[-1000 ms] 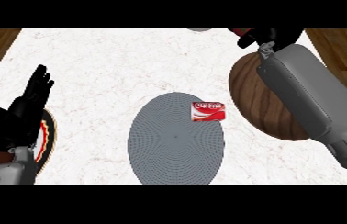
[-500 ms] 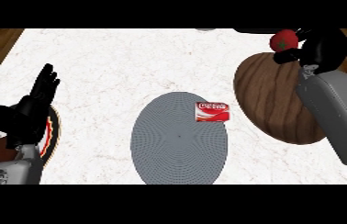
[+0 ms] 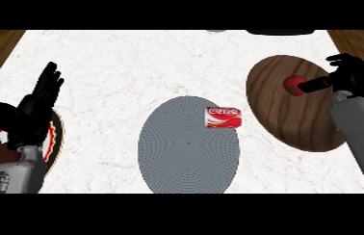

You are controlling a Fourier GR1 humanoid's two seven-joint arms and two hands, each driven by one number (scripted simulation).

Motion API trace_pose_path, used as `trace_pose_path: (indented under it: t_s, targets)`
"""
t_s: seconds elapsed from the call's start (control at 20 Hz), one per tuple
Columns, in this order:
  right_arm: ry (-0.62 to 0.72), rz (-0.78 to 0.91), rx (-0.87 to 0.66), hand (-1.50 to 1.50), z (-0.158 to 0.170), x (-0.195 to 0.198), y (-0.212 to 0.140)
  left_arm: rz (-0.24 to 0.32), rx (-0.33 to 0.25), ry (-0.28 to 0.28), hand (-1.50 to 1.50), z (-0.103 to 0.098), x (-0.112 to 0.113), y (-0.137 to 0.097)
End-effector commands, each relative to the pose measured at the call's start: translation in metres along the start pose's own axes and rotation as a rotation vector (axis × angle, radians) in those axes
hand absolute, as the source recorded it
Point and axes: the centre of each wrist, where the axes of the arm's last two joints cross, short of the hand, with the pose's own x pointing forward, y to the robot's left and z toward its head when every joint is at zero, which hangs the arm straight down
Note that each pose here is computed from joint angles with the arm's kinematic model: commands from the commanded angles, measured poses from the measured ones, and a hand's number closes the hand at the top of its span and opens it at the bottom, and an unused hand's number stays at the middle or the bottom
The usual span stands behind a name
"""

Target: Pick the tomato from the placemat and place it in the bowl

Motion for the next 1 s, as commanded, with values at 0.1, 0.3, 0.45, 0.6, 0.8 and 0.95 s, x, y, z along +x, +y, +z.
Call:
trace_pose_path:
  t_s: [0.1,0.3,0.45,0.6,0.8,0.95]
  targets:
    - [-0.084,-0.269,0.001,-1.50,-0.009,-0.016,-0.020,0.007,-0.002,0.011,0.00,0.006,-0.004,0.012]
    - [-0.116,-0.618,-0.166,-1.50,-0.004,-0.007,-0.048,0.006,0.025,0.020,0.00,0.003,-0.002,0.008]
    - [-0.126,-0.807,-0.217,-1.50,0.002,-0.021,-0.056,0.001,0.026,0.021,0.00,0.013,-0.015,0.014]
    - [-0.096,-0.859,-0.209,-1.50,0.011,-0.074,-0.062,0.004,0.038,0.017,0.00,0.019,-0.016,0.010]
    - [-0.101,-0.847,-0.167,-1.50,0.033,-0.132,-0.085,0.006,0.019,0.017,0.00,0.011,-0.015,0.011]
    - [-0.077,-0.880,-0.175,-1.50,0.047,-0.174,-0.095,0.005,0.016,0.007,0.00,0.017,0.001,0.005]
